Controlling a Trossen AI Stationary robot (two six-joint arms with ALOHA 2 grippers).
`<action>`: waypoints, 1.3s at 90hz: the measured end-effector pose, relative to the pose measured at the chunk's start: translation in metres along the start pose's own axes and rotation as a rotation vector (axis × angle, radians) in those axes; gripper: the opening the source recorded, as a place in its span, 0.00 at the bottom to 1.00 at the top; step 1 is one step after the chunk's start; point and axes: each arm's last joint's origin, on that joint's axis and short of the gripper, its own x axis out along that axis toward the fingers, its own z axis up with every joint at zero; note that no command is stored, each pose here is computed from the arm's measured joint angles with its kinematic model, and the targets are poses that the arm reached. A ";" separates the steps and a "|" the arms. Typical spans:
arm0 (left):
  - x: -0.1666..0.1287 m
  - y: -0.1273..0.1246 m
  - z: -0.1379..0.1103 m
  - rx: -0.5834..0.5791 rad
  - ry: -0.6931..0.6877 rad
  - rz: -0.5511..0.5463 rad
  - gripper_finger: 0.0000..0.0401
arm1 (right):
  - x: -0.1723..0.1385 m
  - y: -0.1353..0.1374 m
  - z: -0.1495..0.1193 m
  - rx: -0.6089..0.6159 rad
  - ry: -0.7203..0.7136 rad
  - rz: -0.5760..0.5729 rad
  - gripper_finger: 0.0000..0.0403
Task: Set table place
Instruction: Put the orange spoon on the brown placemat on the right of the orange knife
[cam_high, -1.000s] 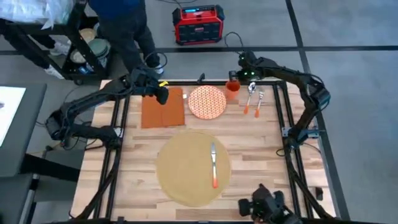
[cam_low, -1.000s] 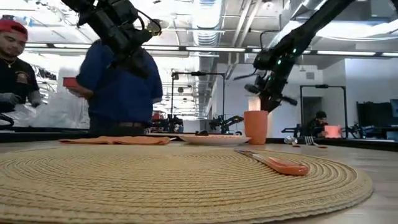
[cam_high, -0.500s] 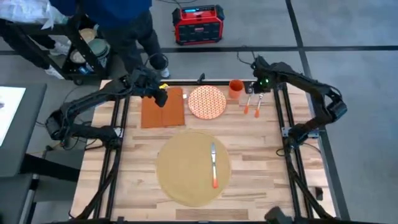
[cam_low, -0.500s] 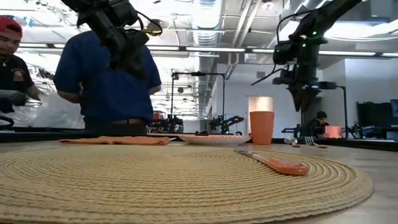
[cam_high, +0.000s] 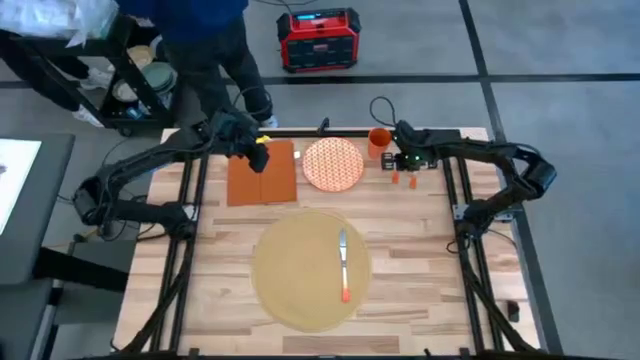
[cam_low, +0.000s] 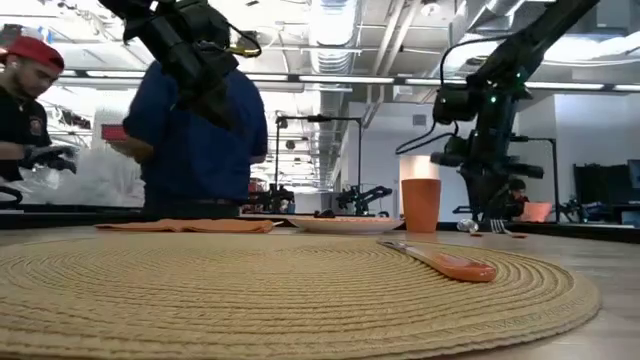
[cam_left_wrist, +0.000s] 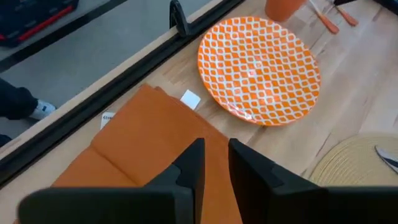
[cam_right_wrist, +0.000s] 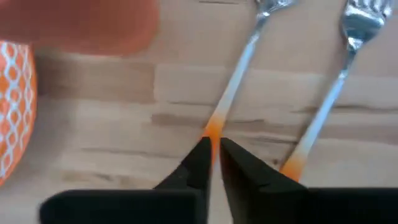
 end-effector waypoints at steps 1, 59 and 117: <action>0.000 0.000 0.000 -0.001 0.001 0.000 0.13 | 0.001 0.001 0.000 -0.003 0.002 -0.001 0.02; 0.000 0.000 -0.005 -0.057 0.051 0.006 0.13 | 0.014 0.027 -0.039 -0.182 0.131 -0.049 0.00; 0.000 0.000 -0.005 -0.057 0.050 0.005 0.13 | -0.041 0.044 -0.115 -0.170 -0.026 -0.168 0.00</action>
